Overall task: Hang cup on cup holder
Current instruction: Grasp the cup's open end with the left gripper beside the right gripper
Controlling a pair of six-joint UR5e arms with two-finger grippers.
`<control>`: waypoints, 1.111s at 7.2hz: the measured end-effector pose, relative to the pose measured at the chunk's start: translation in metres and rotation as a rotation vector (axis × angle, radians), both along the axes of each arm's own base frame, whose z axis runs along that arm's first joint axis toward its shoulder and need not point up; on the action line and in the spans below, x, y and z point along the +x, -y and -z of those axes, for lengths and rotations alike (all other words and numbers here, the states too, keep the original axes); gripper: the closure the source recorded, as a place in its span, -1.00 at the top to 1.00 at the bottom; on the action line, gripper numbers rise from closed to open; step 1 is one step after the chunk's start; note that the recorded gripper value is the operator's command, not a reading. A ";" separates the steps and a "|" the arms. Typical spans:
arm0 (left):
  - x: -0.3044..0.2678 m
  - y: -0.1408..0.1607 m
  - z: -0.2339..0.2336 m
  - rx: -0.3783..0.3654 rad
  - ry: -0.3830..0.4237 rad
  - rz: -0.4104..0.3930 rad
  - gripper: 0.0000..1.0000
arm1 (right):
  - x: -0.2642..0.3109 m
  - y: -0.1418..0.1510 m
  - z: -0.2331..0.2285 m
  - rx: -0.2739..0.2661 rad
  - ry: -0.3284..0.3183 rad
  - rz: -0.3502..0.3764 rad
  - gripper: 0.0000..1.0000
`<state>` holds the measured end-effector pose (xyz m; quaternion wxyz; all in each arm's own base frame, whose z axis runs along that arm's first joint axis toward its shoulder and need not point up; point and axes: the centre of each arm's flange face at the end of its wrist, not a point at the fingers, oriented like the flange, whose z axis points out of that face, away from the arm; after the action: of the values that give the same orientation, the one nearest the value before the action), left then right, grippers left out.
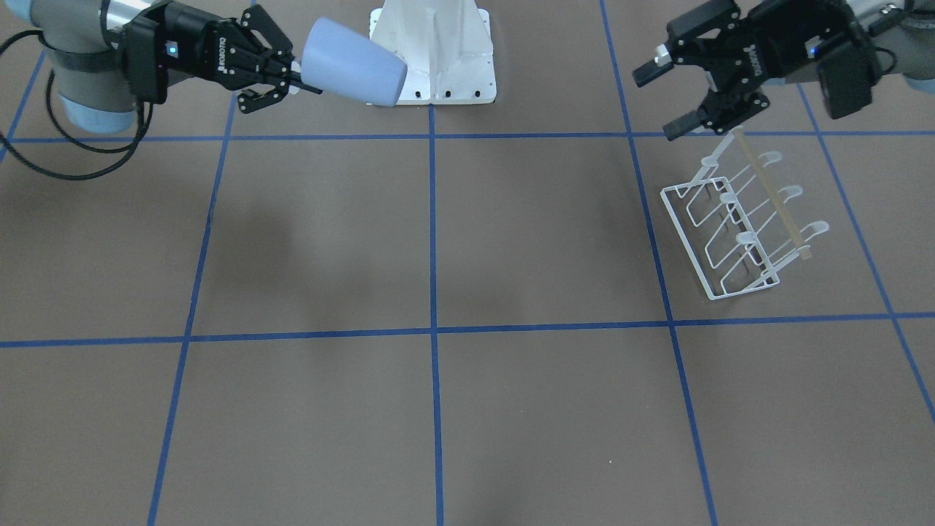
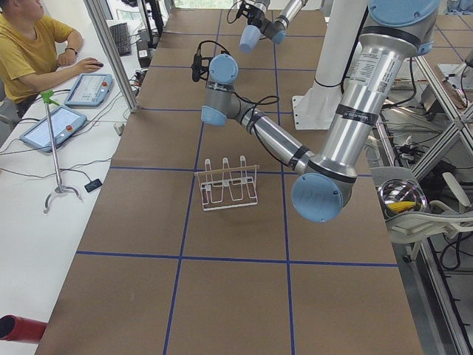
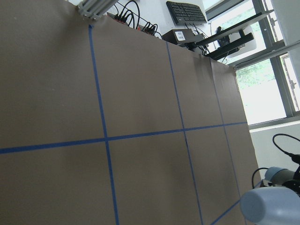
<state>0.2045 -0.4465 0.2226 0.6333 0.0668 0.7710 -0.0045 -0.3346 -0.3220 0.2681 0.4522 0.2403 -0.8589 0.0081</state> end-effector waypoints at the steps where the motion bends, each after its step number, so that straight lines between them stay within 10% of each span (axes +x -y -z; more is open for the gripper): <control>1: 0.015 -0.015 0.005 -0.049 -0.067 -0.047 0.96 | -0.015 -0.016 0.012 0.004 0.075 0.017 -1.00; 8: 0.088 -0.095 0.047 -0.189 -0.374 -0.221 0.96 | -0.085 -0.011 0.028 -0.004 0.273 -0.003 -1.00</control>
<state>0.2924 -0.3519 0.1756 0.4796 -0.0796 0.8737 -0.0194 -0.4195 -0.3114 0.2404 0.3318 0.2374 -0.9120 0.0430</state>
